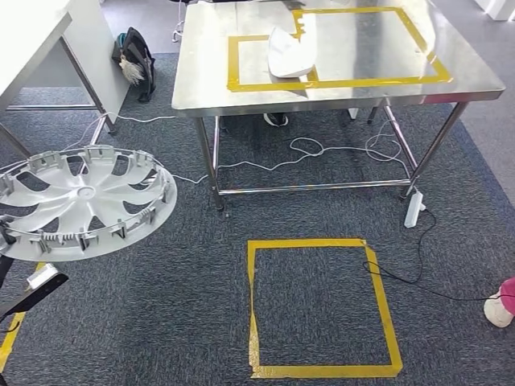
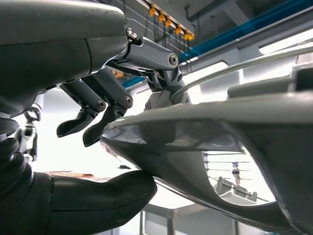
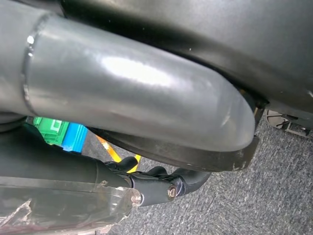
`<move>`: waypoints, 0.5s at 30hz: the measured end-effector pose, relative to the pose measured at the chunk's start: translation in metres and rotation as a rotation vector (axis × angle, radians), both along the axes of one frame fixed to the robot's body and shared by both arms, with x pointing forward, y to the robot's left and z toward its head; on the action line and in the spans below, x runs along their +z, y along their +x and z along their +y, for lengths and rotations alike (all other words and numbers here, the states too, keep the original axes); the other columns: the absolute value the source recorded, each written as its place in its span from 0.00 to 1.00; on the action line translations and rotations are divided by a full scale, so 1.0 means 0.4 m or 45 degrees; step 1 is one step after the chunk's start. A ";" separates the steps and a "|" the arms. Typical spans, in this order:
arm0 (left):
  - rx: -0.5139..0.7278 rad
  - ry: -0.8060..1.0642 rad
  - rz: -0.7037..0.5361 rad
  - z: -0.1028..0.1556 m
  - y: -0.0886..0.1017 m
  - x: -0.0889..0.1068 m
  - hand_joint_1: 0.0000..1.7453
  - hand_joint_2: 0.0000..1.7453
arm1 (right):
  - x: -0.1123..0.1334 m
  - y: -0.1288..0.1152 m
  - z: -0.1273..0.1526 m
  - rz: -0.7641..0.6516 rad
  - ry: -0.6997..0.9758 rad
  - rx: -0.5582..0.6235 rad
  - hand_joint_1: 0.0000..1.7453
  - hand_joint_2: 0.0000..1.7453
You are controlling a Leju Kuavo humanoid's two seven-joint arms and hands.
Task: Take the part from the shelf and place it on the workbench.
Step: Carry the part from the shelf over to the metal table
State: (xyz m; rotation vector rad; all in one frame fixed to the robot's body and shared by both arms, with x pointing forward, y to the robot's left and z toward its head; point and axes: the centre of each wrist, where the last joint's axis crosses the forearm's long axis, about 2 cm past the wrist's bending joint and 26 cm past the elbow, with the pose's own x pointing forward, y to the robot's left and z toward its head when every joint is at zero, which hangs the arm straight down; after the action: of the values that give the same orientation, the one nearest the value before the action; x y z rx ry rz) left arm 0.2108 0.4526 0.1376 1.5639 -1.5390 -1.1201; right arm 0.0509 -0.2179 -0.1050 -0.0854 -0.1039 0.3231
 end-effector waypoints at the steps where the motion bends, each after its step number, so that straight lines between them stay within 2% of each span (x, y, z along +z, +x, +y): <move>1: -0.011 -0.002 0.009 0.002 0.000 0.000 1.00 1.00 | 0.000 0.000 0.000 0.000 0.000 0.001 0.00 0.00; 15: -0.024 0.022 0.025 0.021 0.001 0.001 1.00 1.00 | 0.000 0.001 0.000 -0.003 -0.006 0.003 0.00 0.00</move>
State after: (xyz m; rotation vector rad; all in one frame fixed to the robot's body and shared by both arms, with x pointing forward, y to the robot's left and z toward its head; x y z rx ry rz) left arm 0.2111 0.4609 0.1379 1.5486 -1.5382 -1.1586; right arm 0.0513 -0.2180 -0.1050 -0.0901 -0.1056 0.3255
